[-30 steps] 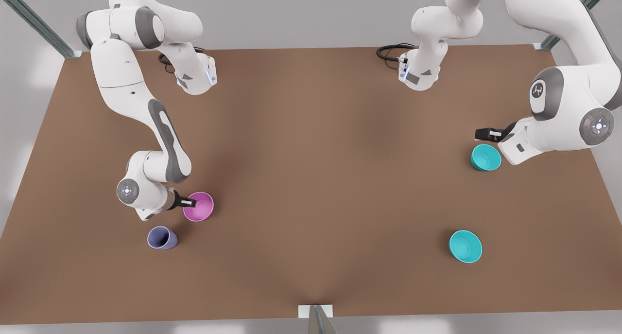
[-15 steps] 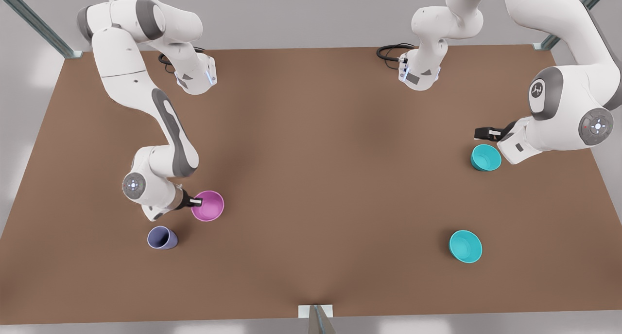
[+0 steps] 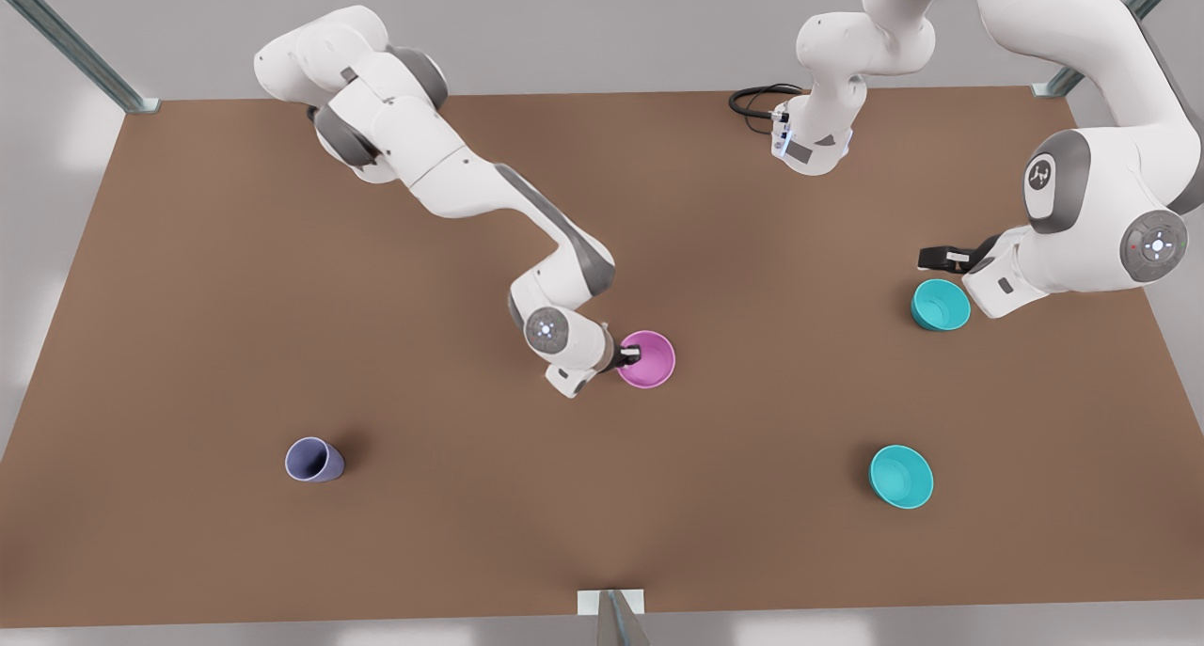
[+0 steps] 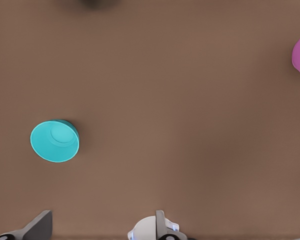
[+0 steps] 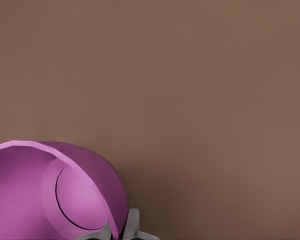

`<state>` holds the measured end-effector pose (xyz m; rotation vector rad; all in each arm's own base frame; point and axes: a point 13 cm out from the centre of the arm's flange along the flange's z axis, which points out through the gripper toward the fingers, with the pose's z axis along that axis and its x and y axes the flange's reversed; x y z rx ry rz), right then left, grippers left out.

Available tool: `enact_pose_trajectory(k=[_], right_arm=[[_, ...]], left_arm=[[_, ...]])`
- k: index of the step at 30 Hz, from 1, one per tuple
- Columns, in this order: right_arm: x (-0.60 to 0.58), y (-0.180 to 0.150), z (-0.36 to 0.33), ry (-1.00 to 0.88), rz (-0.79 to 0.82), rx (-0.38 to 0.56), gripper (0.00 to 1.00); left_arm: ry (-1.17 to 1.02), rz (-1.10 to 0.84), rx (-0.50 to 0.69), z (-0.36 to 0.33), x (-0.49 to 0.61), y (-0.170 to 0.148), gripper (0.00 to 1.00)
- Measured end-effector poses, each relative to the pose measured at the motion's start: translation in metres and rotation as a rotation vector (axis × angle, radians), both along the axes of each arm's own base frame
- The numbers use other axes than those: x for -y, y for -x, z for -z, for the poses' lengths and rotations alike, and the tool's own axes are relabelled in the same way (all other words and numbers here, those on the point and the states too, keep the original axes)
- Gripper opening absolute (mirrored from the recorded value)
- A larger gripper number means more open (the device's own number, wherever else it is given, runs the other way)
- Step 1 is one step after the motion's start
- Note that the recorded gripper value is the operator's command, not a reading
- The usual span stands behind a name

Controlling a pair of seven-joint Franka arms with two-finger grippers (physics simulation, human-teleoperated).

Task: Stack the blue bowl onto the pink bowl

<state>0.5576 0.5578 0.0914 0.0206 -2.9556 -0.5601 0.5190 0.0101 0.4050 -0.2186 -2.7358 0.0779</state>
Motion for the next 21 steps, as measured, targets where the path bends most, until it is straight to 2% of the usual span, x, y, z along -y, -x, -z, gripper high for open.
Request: enact_pose_trajectory(k=[1, 2, 3, 7, 10, 14, 18, 20, 21], right_arm=[[0.0, 0.001, 0.005, 0.005, 0.019, -0.011, 0.29], [0.001, 0.002, 0.012, 0.013, 0.037, -0.023, 0.6], [0.001, 0.004, 0.017, 0.02, 0.053, -0.031, 1.0], [-0.002, 0.002, 0.016, 0.026, 0.111, -0.044, 1.0], [-0.004, -0.006, 0.004, 0.017, 0.154, -0.048, 1.0], [0.032, -0.044, -0.025, 0.014, 0.242, -0.071, 1.0], [0.106, -0.066, -0.026, 0.087, 0.314, -0.158, 1.0], [0.201, -0.103, -0.06, 0.114, 0.397, -0.219, 1.0], [0.253, -0.119, -0.105, 0.131, 0.42, -0.209, 1.0]], left_arm=[[0.0, 0.0, 0.0, 0.0, 0.0, 0.0, 1.0], [0.0, 0.0, 0.0, 0.0, 0.0, 0.0, 1.0], [0.0, 0.0, 0.0, 0.0, 0.0, 0.0, 1.0], [0.0, 0.0, -0.002, 0.001, 0.0, 0.0, 1.0], [0.014, -0.012, -0.042, 0.029, 0.0, -0.004, 1.0], [0.031, -0.147, -0.069, 0.092, -0.066, -0.007, 1.0], [0.058, -0.272, -0.086, 0.161, -0.145, 0.028, 1.0], [0.089, -0.327, -0.077, 0.199, -0.175, 0.052, 1.0], [0.101, -0.334, -0.066, 0.217, -0.185, 0.058, 1.0]])
